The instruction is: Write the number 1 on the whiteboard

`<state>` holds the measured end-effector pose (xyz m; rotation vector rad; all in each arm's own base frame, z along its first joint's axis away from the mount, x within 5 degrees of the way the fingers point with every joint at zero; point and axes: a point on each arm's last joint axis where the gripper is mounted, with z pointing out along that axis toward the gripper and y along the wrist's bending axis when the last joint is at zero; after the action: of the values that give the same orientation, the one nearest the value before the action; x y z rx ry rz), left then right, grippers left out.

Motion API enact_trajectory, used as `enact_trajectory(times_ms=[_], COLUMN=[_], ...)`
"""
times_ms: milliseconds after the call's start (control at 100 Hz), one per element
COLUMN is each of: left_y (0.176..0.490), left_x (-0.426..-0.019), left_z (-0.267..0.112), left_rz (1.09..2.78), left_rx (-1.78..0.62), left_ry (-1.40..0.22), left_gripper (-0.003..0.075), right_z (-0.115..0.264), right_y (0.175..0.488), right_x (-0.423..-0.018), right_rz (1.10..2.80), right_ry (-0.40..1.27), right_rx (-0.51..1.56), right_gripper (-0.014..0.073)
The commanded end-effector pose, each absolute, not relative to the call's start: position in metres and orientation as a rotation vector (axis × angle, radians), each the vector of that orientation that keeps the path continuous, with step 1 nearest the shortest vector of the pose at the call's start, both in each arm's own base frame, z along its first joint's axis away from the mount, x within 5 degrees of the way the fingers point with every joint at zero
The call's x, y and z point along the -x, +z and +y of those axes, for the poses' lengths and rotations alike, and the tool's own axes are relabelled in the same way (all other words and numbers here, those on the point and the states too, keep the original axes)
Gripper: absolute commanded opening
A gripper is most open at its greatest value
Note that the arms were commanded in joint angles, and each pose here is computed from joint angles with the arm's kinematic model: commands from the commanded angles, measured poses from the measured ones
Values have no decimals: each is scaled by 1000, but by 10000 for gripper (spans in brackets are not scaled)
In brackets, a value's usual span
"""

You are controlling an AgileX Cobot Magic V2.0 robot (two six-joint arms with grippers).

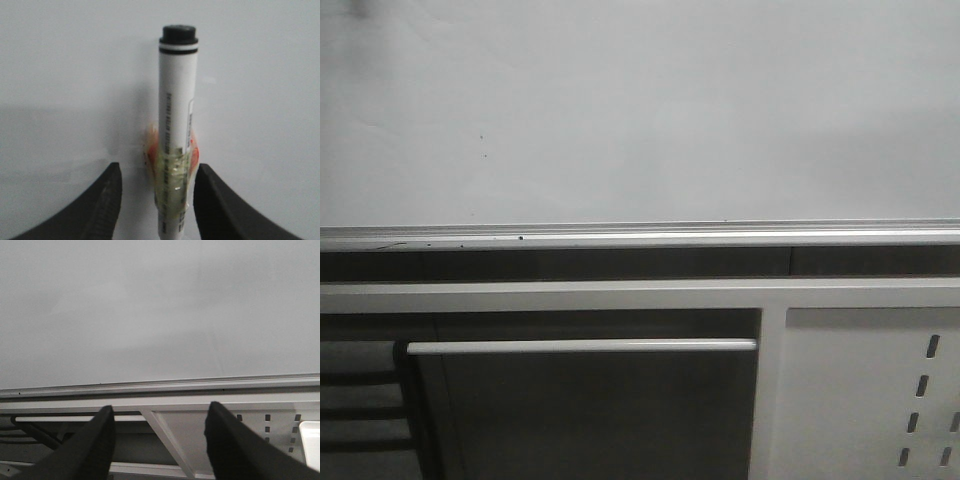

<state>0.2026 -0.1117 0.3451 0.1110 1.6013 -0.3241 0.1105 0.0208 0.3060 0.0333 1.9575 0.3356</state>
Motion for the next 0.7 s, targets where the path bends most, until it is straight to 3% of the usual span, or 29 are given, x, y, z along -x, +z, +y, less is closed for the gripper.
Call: enact_trajectory(times_ms=[0,230,690], left_y=[362,363,363], left_x=[-204,-216,-218], left_z=[-110,-117,-113], left_rz=[1531,1547,1547], left_rx=[-93,-96,-83], left_ry=[-309,-302,-289], left_gripper=[311,298,31], right_z=[19,19,19], right_y=[323,322,321], right_x=[-115,-114,-114], right_rz=[1860,1872,1877], right_ry=[317,320,322], right_rx=[-46,-42,-41], right_gripper=[365,365,365])
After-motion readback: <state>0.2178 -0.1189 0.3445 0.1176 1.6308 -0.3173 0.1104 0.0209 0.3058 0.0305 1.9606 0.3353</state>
